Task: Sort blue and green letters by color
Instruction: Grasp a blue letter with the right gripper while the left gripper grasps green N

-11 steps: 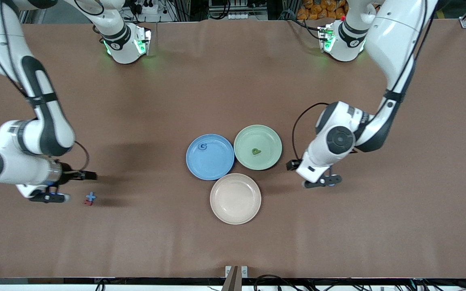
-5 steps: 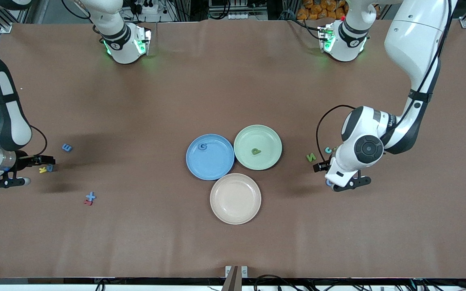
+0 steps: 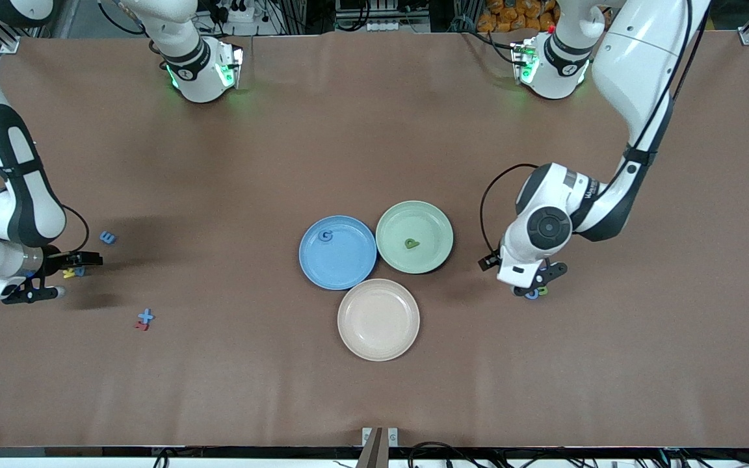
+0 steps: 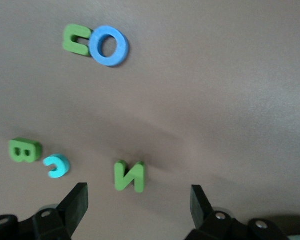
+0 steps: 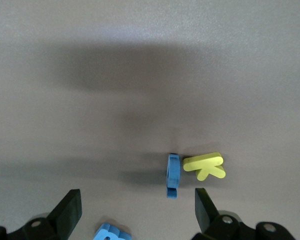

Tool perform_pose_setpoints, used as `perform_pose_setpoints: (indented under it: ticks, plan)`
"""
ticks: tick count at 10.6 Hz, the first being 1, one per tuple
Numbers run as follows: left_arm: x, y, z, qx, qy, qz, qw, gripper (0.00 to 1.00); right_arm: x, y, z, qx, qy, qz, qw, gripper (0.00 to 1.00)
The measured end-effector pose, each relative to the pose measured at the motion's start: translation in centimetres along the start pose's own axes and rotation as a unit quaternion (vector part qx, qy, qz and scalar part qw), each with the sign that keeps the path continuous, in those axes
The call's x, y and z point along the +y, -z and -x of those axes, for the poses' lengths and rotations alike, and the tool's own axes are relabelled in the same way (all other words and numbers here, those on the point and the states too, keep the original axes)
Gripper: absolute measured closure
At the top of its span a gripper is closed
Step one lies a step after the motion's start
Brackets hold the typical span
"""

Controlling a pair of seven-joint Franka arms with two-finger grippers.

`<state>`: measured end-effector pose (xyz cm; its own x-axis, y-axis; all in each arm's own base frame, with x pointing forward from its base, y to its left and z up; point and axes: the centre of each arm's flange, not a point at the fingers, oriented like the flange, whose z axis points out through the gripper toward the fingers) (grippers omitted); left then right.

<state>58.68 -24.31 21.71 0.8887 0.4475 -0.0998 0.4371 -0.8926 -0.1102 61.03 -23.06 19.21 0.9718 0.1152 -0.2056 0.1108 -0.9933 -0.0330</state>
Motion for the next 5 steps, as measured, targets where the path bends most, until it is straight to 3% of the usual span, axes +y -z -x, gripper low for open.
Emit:
perform_pose_setpoints:
  ticks: [2, 5]
  plan:
    - [-0.8, -2.9, 0.8, 0.021, -0.002, 0.039, 0.999, 0.10, 0.0, 0.1, -0.1, 0.003, 0.000, 0.001, 1.000, 0.00]
    - [-2.2, -5.4, 2.2, 0.030, -0.006, 0.061, 0.998, 0.10, 0.8, -0.6, 0.0, 0.013, 0.024, 0.003, 1.000, 0.19]
